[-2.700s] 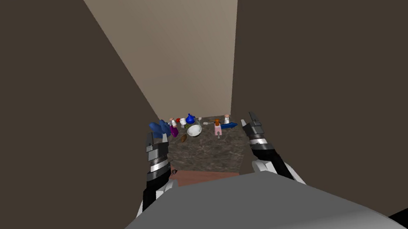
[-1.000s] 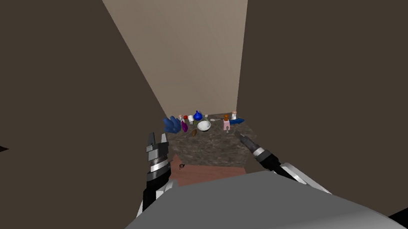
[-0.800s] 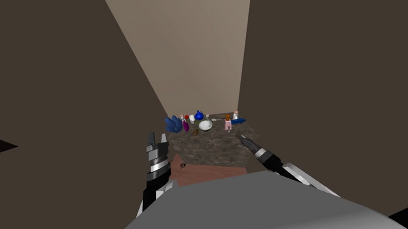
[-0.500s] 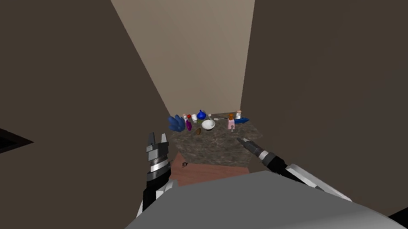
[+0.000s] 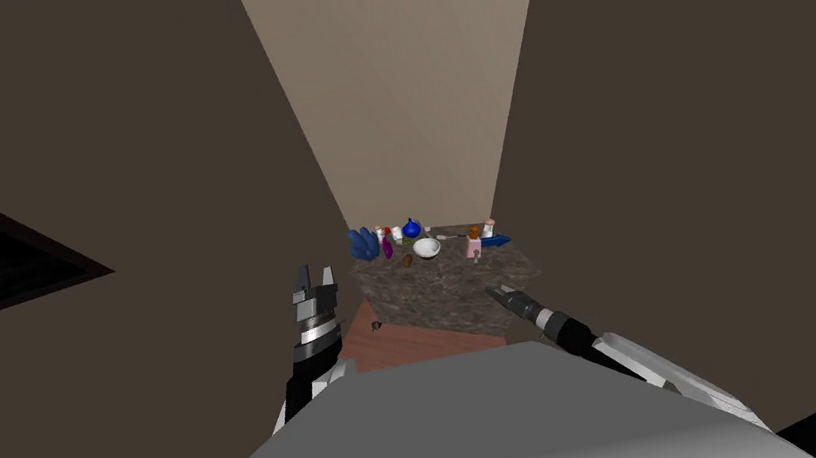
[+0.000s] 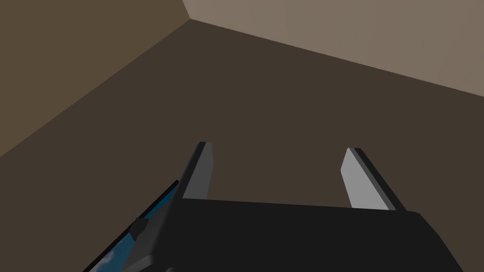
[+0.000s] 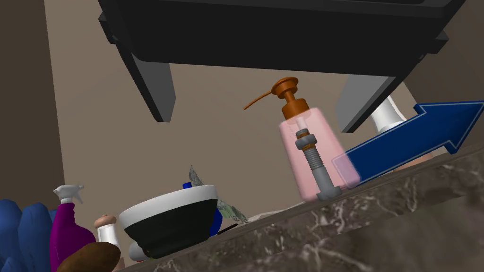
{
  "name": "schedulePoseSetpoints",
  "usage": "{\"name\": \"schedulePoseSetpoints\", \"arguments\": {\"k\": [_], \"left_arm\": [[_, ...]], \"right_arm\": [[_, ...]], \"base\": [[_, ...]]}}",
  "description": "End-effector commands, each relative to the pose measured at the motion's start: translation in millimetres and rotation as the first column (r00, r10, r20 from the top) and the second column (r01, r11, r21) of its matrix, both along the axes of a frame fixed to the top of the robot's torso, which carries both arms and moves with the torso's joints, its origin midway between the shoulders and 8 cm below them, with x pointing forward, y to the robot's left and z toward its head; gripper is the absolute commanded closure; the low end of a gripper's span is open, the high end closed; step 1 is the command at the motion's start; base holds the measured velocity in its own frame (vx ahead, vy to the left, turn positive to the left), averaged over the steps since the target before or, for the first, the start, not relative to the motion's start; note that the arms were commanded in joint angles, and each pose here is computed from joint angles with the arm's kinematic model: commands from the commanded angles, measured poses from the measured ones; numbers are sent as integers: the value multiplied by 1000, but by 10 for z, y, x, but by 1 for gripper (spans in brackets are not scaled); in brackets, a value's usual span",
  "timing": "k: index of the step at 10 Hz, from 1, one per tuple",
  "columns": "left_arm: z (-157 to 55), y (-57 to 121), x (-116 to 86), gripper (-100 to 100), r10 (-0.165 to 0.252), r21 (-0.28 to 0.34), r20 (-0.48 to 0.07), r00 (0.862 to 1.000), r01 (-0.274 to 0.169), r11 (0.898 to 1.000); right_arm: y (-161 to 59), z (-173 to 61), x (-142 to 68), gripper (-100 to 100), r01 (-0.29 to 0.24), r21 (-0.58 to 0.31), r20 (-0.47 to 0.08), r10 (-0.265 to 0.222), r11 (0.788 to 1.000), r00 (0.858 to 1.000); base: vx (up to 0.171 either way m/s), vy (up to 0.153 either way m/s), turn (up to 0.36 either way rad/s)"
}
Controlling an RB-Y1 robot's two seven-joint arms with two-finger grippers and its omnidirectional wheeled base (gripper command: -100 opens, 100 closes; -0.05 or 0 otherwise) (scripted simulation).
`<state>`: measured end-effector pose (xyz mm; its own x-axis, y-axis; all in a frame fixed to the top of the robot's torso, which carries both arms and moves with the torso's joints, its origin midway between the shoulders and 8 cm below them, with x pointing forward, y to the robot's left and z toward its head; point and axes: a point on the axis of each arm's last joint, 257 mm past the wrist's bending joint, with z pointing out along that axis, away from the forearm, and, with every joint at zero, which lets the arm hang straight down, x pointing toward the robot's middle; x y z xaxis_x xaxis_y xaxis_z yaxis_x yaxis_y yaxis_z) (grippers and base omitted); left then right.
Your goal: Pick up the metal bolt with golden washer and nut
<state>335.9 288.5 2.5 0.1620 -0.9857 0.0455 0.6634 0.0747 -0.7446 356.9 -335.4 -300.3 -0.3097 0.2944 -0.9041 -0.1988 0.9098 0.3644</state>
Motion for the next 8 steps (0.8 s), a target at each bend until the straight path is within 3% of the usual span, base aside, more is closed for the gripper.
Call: {"name": "schedulePoseSetpoints", "arguments": {"k": [1, 2, 3, 4, 5, 7, 8], "left_arm": [[0, 0, 0, 0, 0, 0, 0, 1000, 0, 1000], [0, 0, 0, 0, 0, 0, 0, 1000, 0, 1000], [0, 0, 0, 0, 0, 0, 0, 1000, 0, 1000], [0, 0, 0, 0, 0, 0, 0, 1000, 0, 1000], [0, 0, 0, 0, 0, 0, 0, 1000, 0, 1000], [0, 0, 0, 0, 0, 0, 0, 1000, 0, 1000], [0, 0, 0, 0, 0, 0, 0, 1000, 0, 1000]], "right_arm": [[-103, -36, -17, -100, -11, -54, -17, 10, 999, 1000], [-302, -179, -91, -100, -18, -133, -51, 11, 991, 999], [-321, -172, -90, -100, -23, -143, -53, 16, 990, 998], [-549, -292, -168, -100, -35, -226, -88, 16, 973, 996], [-557, -288, -168, -100, -37, -229, -89, 17, 973, 996], [-1025, -454, -321, -100, -69, -383, -153, 10, 921, 988], [-1067, -455, -328, -100, -73, -392, -159, 10, 917, 987]], "base": [[0, 75, 35], [11, 99, 107], [11, 76, 34], [9, 93, 77], [10, 76, 48], [28, 109, 126], [30, 102, 47]]}}
